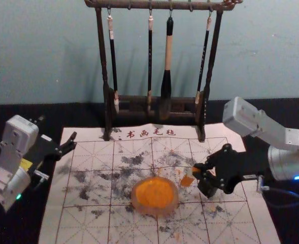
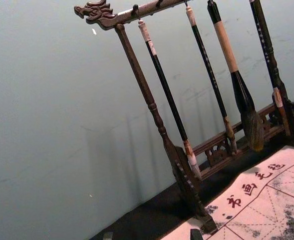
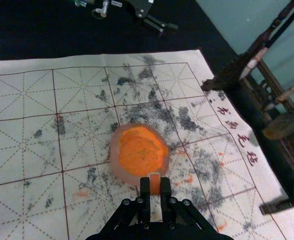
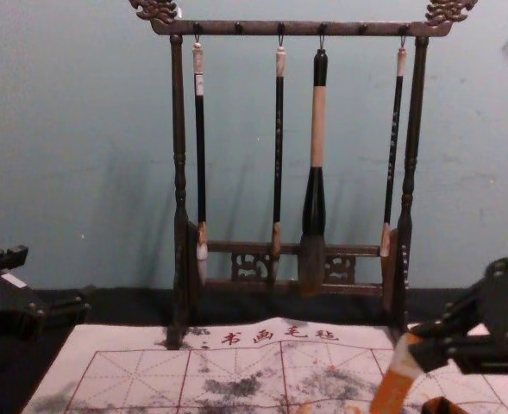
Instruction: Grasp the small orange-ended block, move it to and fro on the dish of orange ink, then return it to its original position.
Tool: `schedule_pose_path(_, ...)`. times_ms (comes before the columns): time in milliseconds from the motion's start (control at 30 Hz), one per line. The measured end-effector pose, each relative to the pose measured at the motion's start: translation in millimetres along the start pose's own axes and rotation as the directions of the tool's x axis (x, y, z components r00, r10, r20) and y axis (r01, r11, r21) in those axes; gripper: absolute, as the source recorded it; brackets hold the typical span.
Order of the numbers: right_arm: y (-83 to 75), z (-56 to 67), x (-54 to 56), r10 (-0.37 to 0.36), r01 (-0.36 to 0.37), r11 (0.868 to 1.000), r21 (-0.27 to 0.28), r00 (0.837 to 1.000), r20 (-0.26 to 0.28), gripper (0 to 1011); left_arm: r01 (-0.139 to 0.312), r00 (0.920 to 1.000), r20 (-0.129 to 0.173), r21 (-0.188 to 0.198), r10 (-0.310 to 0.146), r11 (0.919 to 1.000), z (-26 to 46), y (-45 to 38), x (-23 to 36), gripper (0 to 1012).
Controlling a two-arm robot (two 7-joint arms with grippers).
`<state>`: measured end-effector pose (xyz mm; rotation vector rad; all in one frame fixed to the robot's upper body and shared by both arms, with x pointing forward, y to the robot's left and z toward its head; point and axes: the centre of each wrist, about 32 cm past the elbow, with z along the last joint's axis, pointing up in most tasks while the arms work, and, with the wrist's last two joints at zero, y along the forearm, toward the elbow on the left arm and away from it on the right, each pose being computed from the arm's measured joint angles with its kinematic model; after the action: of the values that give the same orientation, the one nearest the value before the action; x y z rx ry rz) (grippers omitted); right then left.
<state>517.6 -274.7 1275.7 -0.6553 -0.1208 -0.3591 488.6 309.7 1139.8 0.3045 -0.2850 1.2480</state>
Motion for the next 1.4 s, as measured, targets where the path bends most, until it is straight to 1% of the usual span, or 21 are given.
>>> schedule_pose_path(167,-8.9,-5.0,-4.2,-0.021,0.021,1.000,-0.001,1.000,-0.012,88,0.000,1.0000,0.000,0.000,0.000,1.0000,0.0,0.0,0.0,1001)
schedule_pose_path(367,-19.6,-14.6,-8.3,-0.060,0.059,0.998,-0.016,0.997,-0.040,87,0.000,1.0000,0.000,0.000,0.000,1.0000,0.0,0.0,0.0,1001)
schedule_pose_path(633,-28.0,-21.4,-10.0,-0.086,0.084,0.996,-0.030,0.994,-0.060,88,0.000,1.0000,0.000,0.000,0.000,1.0000,0.0,0.0,0.0,1001)
schedule_pose_path(833,-33.3,-24.0,-9.6,-0.105,0.102,0.994,-0.038,0.992,-0.069,88,0.000,1.0000,0.000,0.000,0.000,1.0000,0.0,0.0,0.0,1001)
schedule_pose_path(1133,-35.9,-27.3,-9.0,-0.128,0.124,0.991,-0.047,0.988,-0.086,88,0.000,1.0000,0.000,0.000,0.000,1.0000,0.0,0.0,0.0,1001)
schedule_pose_path(1400,-34.0,-30.4,-7.6,-0.138,0.133,0.990,-0.051,0.985,-0.102,88,0.000,1.0000,0.000,0.000,0.000,1.0000,0.0,0.0,0.0,1001)
